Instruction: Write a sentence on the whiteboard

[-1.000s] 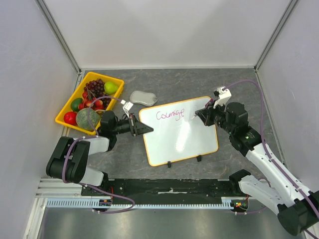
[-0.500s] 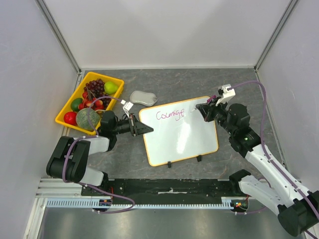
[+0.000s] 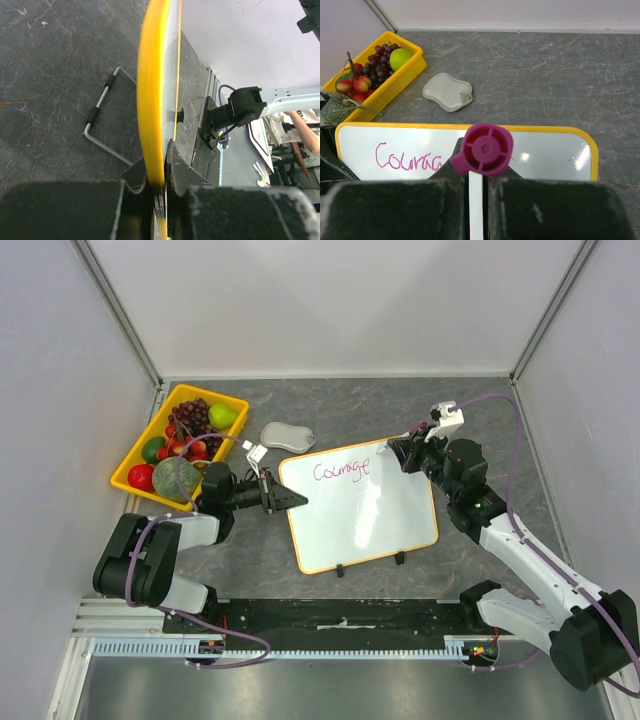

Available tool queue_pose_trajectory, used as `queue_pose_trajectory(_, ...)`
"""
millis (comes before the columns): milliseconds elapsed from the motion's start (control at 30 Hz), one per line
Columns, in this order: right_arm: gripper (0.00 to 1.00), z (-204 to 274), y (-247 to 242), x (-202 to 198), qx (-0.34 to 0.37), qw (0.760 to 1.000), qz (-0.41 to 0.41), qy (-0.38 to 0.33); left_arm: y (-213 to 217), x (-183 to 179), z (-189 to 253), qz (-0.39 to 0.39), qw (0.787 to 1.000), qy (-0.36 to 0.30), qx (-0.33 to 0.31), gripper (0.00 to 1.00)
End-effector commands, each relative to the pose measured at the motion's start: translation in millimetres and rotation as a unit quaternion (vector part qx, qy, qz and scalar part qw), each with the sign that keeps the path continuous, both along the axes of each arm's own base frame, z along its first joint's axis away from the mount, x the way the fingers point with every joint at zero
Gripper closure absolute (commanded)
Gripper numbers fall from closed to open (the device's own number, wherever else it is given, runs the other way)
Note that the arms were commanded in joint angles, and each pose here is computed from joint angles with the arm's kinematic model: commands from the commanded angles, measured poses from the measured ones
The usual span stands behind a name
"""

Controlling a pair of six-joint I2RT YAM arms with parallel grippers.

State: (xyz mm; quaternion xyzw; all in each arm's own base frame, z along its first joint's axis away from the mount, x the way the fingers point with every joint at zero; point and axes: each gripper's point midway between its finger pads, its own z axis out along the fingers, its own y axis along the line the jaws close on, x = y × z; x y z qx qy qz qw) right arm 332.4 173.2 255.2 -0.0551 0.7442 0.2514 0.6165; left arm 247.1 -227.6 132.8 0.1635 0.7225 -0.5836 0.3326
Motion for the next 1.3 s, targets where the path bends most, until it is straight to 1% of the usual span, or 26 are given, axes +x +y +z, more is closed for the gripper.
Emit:
queue_pose_trajectory(0,1.0,22.7,1.0,9.2,0.02,0.999,-0.008,-0.033,5.8,8.7,-22.6,0.023,0.998,-0.037,0.038,0.98)
queue_pose_trajectory(300,1.0,5.0,2.3,8.6,0.014,1.0,-0.005,-0.016,5.6,8.7,-23.6,0.023,0.998,-0.036,0.04,0.98)
queue_pose_trajectory(1000,1.0,-16.4,-2.8,3.8,0.003,1.0,-0.012,0.006,5.7,8.9,-24.3,0.022,0.998,-0.034,0.04,0.98)
queue_pose_trajectory(1267,1.0,-20.4,-20.0,7.3,-0.009,0.998,-0.06,0.012,5.5,8.6,-24.3,0.021,0.998,-0.033,0.038,0.98)
